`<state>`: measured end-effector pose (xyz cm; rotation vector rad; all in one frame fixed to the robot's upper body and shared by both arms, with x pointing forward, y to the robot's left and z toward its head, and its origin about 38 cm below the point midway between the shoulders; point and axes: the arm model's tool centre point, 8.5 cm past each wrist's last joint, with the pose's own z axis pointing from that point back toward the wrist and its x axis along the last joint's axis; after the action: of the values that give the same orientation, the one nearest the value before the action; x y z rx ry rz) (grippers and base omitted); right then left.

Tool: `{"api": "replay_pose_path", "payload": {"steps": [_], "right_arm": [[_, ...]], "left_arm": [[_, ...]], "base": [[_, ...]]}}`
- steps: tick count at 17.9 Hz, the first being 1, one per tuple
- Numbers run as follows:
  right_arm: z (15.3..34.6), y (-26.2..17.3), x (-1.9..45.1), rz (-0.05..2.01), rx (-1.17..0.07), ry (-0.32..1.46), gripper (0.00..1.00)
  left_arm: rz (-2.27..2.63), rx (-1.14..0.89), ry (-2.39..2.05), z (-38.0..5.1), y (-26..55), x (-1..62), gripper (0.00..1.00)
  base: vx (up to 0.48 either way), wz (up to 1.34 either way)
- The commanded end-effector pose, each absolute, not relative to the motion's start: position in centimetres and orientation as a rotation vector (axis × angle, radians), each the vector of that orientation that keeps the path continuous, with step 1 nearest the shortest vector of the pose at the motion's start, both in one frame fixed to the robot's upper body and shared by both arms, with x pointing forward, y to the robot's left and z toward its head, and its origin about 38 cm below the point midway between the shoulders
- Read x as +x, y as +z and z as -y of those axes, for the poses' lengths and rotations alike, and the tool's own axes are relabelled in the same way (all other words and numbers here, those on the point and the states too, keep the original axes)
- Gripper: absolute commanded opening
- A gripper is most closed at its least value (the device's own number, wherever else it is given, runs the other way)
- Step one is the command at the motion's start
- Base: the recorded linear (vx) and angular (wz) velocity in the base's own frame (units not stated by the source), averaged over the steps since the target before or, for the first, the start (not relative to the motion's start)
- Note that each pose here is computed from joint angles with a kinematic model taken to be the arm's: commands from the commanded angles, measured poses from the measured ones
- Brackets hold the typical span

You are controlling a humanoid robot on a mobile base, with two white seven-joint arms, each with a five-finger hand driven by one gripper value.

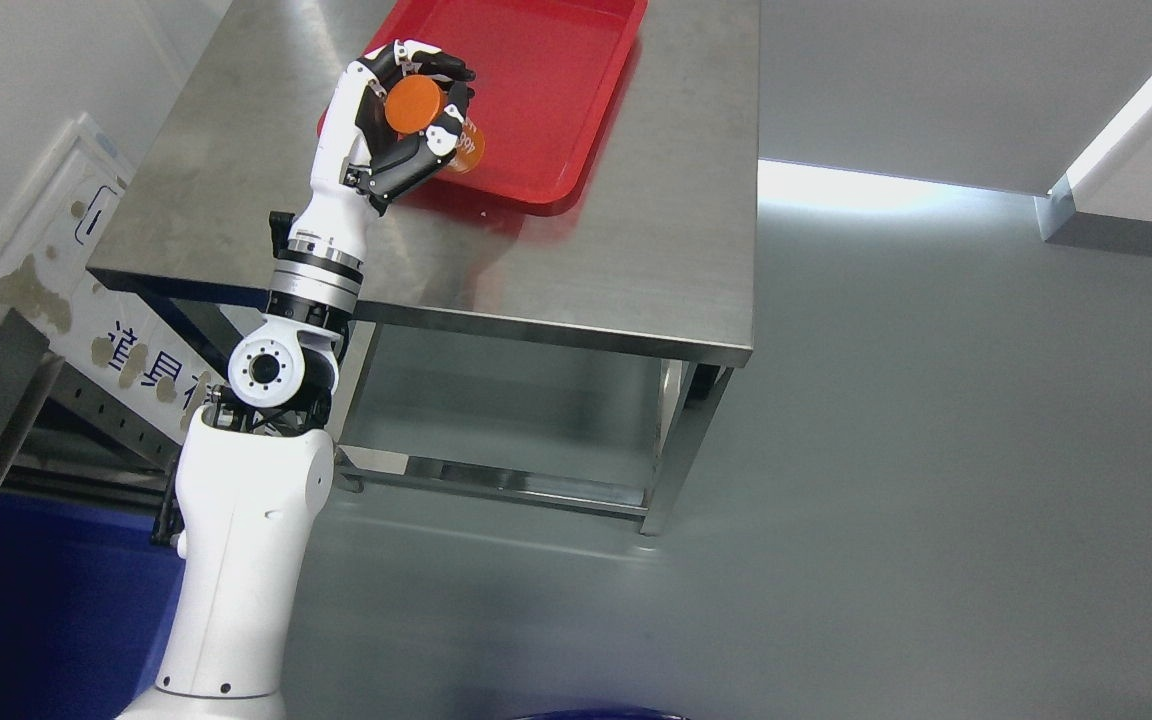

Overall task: Grab orange capacitor from left shelf to right desk
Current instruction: 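Lower the held capacitor into the red tray with the left hand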

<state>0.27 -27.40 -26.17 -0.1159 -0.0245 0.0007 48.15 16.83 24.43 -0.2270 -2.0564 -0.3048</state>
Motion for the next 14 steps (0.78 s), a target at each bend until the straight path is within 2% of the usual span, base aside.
{"api": "replay_pose_path", "payload": {"steps": [1, 6, 14], "right_arm": [[28.5, -26.1, -0.4, 0.022, -0.134, -0.006, 1.0], [28.5, -26.1, -0.4, 0.022, -0.134, -0.006, 1.0], [28.5, -26.1, -0.4, 0.022, -0.134, -0.006, 1.0]], "left_arm": [[2.065, -0.198, -0.351, -16.6, 28.4, 50.6, 0.01], [2.046, -0.202, -0.388, -15.5, 29.4, 51.4, 0.01], [1.966, -0.174, -0.386, -15.6, 30.4, 54.2, 0.01]], "base": [[0.257, 0.0], [0.209, -0.02], [0.048, -0.02]]}}
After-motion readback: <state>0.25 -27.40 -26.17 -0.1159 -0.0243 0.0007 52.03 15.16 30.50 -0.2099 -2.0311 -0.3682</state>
